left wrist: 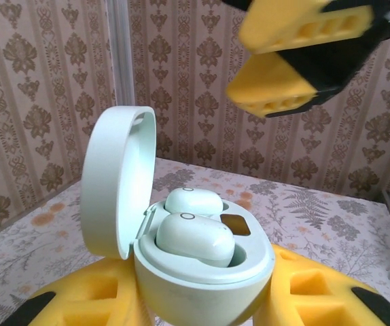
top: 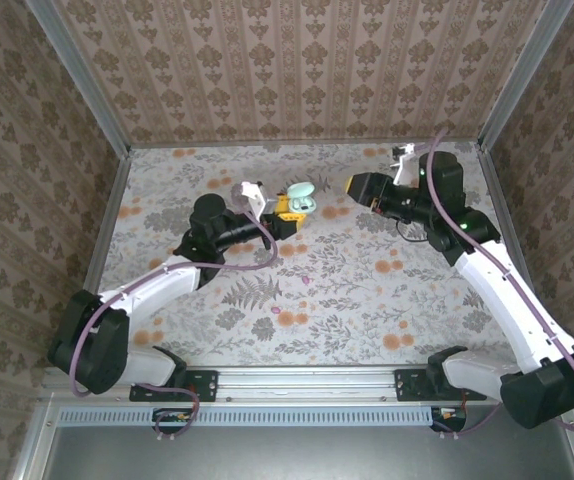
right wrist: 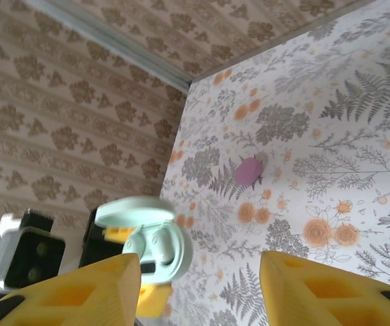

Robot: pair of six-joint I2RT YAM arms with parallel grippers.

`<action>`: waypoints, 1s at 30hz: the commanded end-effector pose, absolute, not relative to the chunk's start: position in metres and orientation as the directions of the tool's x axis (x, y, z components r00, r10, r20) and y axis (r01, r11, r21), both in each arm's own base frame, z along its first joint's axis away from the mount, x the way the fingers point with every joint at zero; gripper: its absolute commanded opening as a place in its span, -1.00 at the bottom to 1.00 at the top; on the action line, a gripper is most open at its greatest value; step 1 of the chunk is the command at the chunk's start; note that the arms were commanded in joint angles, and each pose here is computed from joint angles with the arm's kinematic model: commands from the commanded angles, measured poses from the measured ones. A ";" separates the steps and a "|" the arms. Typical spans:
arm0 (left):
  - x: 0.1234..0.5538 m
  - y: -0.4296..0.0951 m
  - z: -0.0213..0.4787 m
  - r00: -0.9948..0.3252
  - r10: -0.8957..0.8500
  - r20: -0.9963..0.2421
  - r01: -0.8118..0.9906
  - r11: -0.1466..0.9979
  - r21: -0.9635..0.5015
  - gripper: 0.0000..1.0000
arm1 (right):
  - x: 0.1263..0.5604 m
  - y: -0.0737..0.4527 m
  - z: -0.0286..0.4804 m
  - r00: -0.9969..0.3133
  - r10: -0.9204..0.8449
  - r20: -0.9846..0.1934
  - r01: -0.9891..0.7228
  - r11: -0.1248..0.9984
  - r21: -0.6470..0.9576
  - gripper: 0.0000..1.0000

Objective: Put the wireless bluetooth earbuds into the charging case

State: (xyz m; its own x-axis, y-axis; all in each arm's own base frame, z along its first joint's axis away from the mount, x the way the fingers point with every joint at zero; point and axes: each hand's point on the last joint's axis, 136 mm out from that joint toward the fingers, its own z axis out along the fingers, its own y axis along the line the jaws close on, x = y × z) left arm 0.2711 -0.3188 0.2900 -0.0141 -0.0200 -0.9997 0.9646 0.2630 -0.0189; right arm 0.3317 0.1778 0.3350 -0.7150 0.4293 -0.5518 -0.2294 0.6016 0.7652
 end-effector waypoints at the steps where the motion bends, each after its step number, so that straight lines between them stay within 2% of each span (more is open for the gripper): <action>1: 0.262 -0.325 0.315 0.063 -0.060 -0.996 0.975 0.218 0.048 -0.39 | 0.329 0.176 0.345 -0.731 0.470 -0.495 -0.226 0.517 0.825 0.06; 17: 0.261 -0.334 0.305 0.055 -0.050 -0.997 0.978 0.203 0.044 -0.39 | 0.341 0.194 0.354 -0.792 0.473 -0.387 -0.224 0.365 0.904 0.17; 30: 0.266 -0.340 0.307 0.057 -0.047 -0.997 0.980 0.192 0.047 -0.39 | 0.347 0.217 0.360 -0.824 0.409 -0.391 -0.259 0.342 0.903 0.20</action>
